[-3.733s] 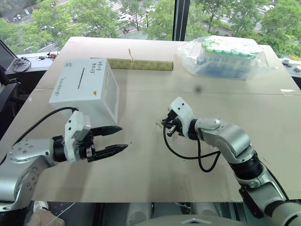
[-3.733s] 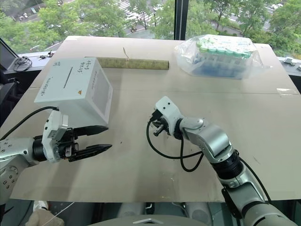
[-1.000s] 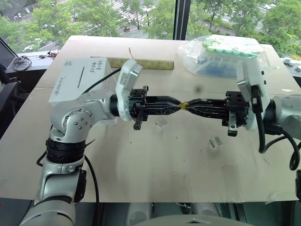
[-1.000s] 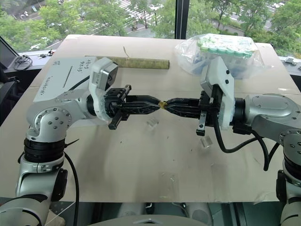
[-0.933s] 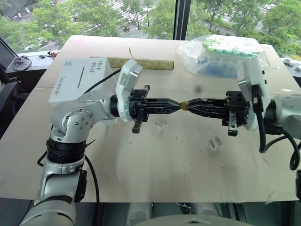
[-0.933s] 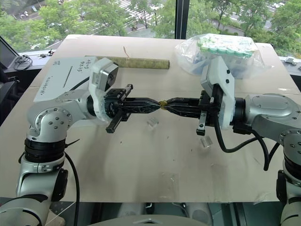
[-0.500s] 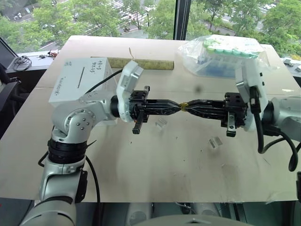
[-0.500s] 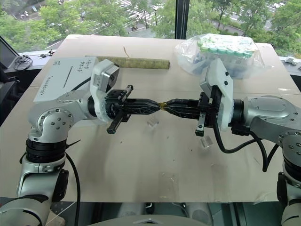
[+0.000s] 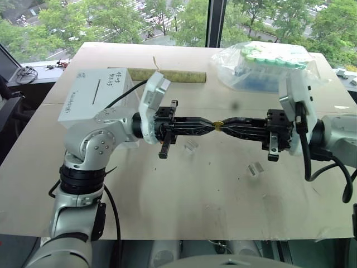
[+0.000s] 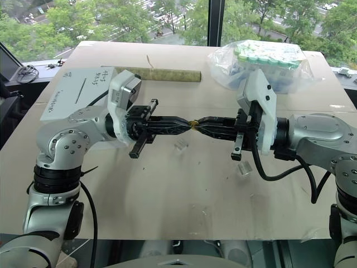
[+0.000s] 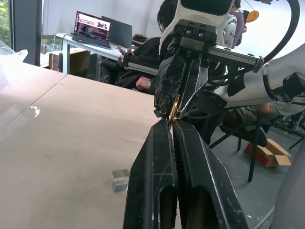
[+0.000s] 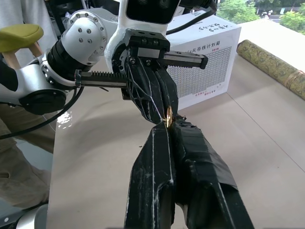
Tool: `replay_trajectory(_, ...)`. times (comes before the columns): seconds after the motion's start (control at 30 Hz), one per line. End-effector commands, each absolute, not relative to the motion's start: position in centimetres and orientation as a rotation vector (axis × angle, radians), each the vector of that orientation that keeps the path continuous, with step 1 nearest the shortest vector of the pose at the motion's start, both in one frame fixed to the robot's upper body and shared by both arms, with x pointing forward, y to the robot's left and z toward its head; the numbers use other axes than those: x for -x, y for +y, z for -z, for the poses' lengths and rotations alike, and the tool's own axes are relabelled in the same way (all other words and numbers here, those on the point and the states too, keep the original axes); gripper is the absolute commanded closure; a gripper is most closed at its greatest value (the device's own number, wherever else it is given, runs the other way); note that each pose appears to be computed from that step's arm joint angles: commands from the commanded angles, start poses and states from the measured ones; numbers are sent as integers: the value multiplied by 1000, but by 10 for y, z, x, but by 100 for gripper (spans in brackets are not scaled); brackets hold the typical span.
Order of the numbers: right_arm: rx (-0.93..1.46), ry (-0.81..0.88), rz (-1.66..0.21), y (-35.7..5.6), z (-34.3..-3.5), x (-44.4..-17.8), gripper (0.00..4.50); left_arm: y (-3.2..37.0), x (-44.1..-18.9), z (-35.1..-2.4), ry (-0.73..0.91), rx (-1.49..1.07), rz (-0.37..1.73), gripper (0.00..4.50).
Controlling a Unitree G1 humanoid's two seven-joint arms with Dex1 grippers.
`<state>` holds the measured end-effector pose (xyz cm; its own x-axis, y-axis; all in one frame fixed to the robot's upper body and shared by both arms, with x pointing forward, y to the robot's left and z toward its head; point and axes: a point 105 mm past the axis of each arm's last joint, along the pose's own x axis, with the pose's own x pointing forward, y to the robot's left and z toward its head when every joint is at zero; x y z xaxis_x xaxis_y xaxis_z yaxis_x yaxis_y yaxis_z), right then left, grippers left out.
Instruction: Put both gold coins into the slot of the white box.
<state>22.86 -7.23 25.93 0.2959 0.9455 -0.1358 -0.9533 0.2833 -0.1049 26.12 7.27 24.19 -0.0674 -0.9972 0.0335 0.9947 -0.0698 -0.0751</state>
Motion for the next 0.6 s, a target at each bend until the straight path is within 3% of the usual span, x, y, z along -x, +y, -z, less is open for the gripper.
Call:
replay_trajectory(0.03,189,21,-1335,-64,-263,-217,450,65,-255,-245,0,66,1681,446)
replay_trajectory(0.1,189,22,-1334,-64,-263,-218,450,65,-254,-246,4,72,1692,446)
replay_trajectory(0.13,189,22,-1333,-64,-263,-218,450,65,-255,-246,3,72,1693,420)
replay_trajectory(0.2,189,21,-1333,-63,-263,-218,450,65,-257,-247,-14,62,1675,358)
replay_trajectory(0.27,188,22,-1333,-63,-263,-218,450,64,-258,-246,-16,58,1672,265)
replay_trajectory(0.6,186,21,-1329,-63,-264,-218,450,63,-256,-245,-8,50,1692,265)
